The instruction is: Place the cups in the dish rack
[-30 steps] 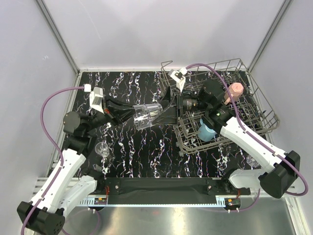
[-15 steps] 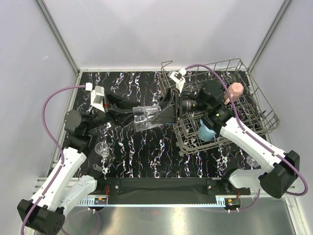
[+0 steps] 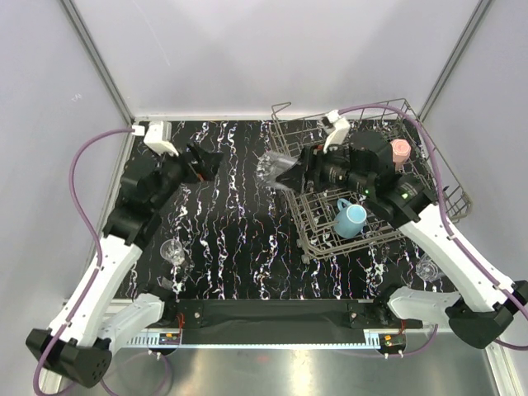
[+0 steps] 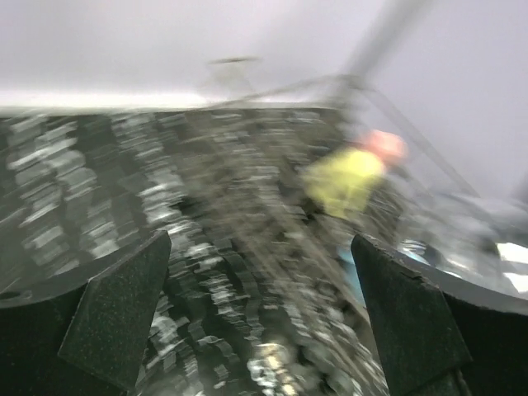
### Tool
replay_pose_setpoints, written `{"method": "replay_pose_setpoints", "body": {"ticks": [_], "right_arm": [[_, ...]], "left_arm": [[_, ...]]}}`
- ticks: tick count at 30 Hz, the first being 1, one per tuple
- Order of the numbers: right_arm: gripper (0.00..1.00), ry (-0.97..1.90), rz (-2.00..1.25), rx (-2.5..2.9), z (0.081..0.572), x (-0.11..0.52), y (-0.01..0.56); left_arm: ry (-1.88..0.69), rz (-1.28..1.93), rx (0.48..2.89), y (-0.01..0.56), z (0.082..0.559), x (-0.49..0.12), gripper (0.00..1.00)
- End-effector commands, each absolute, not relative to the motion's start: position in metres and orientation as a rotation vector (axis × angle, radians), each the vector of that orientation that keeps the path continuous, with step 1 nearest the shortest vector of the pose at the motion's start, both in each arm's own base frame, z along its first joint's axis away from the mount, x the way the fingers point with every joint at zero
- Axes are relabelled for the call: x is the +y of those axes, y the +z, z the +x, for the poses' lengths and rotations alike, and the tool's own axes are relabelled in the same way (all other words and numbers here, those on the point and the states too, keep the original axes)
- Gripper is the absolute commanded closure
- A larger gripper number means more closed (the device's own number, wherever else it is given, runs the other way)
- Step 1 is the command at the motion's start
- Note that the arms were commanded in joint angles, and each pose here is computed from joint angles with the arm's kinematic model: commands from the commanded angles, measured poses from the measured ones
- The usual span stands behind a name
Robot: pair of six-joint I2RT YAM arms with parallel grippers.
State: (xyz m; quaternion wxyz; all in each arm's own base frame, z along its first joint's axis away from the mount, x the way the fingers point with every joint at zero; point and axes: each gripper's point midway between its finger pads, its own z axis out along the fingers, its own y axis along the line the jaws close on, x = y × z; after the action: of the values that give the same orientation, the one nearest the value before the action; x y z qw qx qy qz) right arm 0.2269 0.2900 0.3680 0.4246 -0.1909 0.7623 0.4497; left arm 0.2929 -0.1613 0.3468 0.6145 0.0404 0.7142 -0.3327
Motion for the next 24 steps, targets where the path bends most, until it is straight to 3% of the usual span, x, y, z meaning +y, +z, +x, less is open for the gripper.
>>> {"method": "replay_pose_setpoints", "body": {"ticks": [1,9,15,24], "right_arm": [[1.00,0.591,-0.146,1.953,0.275,0.209,0.373],[1.00,-0.277,0.249,2.091,0.296,0.072,0.337],[1.00,-0.449,0.350,2.263,0.300,0.012,0.301],[1.00,-0.360,0.341,2.524,0.302,0.014,0.247]], "left_arm": [[-0.293,-0.271,1.830,0.311,0.321,-0.080,0.01],[-0.324,-0.271,1.851,0.304,0.326,-0.086,0.01],[-0.334,-0.265,1.850,0.304,0.326,-0.088,0.01],[-0.351,-0.258,1.858,0.302,0.327,-0.091,0.01]]}}
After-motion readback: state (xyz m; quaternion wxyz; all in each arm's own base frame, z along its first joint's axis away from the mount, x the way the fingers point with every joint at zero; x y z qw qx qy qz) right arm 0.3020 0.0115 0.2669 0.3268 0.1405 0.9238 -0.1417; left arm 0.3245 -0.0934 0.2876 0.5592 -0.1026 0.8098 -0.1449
